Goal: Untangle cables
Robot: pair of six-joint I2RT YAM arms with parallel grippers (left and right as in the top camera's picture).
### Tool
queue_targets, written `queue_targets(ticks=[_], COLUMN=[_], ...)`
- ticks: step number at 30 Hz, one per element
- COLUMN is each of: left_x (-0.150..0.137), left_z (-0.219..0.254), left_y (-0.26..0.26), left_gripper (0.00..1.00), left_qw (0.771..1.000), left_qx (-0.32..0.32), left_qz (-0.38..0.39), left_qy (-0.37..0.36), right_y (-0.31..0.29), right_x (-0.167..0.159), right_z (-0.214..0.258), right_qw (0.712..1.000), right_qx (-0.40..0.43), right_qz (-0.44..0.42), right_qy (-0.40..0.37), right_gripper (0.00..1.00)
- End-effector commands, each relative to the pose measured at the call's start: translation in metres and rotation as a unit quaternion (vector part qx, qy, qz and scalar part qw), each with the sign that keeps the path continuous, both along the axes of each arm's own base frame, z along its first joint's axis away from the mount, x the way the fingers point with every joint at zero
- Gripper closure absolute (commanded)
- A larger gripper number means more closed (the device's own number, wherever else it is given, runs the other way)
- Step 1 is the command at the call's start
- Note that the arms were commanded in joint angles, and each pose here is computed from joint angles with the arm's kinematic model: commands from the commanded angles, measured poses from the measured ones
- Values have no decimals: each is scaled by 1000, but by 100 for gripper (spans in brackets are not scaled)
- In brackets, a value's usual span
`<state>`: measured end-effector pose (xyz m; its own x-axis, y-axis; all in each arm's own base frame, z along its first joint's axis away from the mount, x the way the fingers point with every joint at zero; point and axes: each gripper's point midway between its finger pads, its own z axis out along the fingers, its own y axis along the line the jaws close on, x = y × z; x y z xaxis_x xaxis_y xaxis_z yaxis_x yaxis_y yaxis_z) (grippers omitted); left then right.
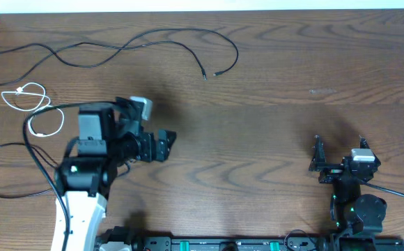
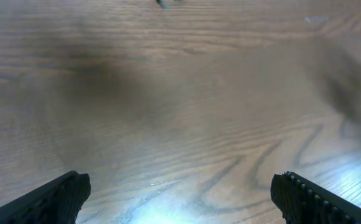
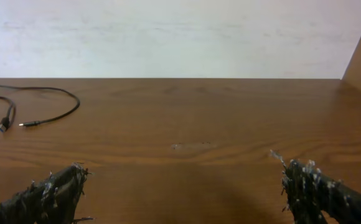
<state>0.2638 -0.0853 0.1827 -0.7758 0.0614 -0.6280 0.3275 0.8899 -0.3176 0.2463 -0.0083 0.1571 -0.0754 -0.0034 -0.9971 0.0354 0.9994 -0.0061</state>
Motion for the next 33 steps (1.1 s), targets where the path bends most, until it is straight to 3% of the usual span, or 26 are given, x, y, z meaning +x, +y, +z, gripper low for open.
queue_targets(ticks=[1, 6, 15, 26, 33], left_x=[-10, -33, -58, -64, -48], left_z=[4, -15, -20, -57, -64], left_y=[7, 21, 23, 35, 34], left_gripper=[1, 1, 2, 2, 2], left_qw=[998, 995, 988, 983, 968], left_qx=[41, 67, 61, 87, 77], left_qz=[-3, 22, 28, 54, 62], left_qy=[-45, -63, -138, -154, -231], right_y=[3, 3, 3, 3, 3], right_x=[0, 0, 0, 0, 0], right_z=[-1, -1, -1, -1, -1], right_qw=[1000, 1000, 1000, 1000, 1000], right_qx=[-5, -5, -5, -5, -5], right_qz=[7, 7, 7, 7, 7], right_qy=[1, 1, 1, 1, 1], right_gripper=[1, 1, 1, 1, 1])
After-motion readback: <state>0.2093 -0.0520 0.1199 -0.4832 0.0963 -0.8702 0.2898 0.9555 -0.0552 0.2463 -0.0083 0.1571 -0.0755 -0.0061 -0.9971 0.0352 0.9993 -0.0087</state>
